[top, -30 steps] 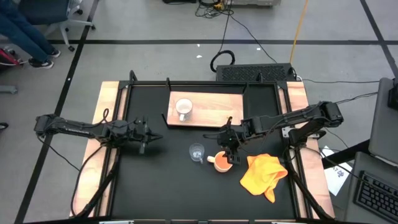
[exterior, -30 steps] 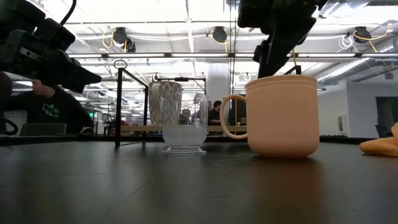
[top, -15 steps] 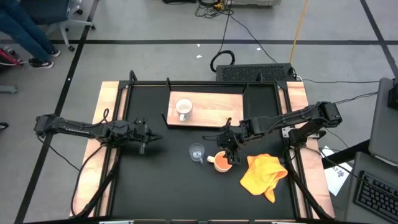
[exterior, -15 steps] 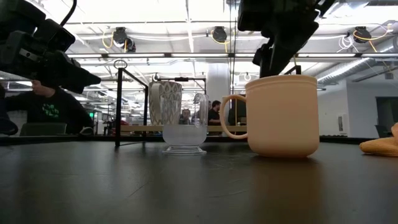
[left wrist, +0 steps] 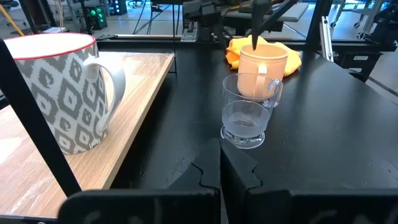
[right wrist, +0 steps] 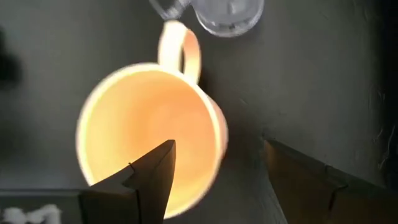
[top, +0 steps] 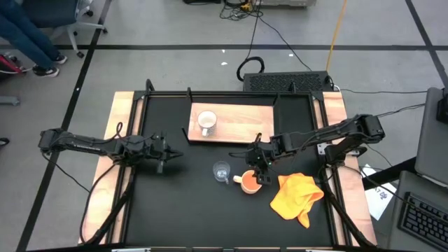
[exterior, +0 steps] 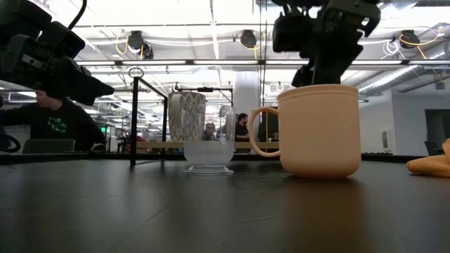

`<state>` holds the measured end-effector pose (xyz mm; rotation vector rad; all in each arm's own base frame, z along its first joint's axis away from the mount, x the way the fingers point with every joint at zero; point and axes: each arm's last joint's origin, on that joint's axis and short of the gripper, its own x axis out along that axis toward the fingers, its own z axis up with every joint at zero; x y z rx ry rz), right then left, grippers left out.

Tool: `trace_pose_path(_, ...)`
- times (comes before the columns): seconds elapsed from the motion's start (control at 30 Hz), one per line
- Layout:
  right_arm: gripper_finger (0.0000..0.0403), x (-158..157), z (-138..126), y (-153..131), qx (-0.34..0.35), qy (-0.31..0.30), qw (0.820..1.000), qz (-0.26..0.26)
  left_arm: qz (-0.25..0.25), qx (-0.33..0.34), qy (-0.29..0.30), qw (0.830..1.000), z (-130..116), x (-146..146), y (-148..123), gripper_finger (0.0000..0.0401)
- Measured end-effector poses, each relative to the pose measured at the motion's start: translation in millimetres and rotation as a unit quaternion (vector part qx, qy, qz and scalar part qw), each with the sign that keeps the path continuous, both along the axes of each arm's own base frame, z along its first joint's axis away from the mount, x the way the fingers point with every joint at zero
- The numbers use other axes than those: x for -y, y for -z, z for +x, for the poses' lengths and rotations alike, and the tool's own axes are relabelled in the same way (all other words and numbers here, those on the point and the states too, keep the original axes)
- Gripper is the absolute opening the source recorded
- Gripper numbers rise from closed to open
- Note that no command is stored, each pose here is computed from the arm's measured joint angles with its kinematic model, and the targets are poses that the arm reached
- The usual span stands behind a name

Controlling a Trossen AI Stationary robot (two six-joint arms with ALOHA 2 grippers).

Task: Stack small to large cups/mugs on shelf
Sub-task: Put the orange mug on the shelf

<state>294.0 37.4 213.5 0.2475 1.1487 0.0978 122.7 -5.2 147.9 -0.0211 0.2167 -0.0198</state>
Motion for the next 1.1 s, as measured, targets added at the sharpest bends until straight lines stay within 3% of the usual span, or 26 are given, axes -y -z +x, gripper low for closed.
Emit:
trace_pose_path(0.77, 0.0238, -2, 2, 0, 0.013, -0.002, 1.000, 0.003, -0.003, 0.001, -0.001, 1.000, 0, 0, 0, 0.0001)
trace_pose_path(1.1, 0.0238, -6, -3, 14, 0.012, 0.002, 1.000, 0.009, -0.003, 0.001, -0.001, 1.000, 0, 0, 0, 0.0001)
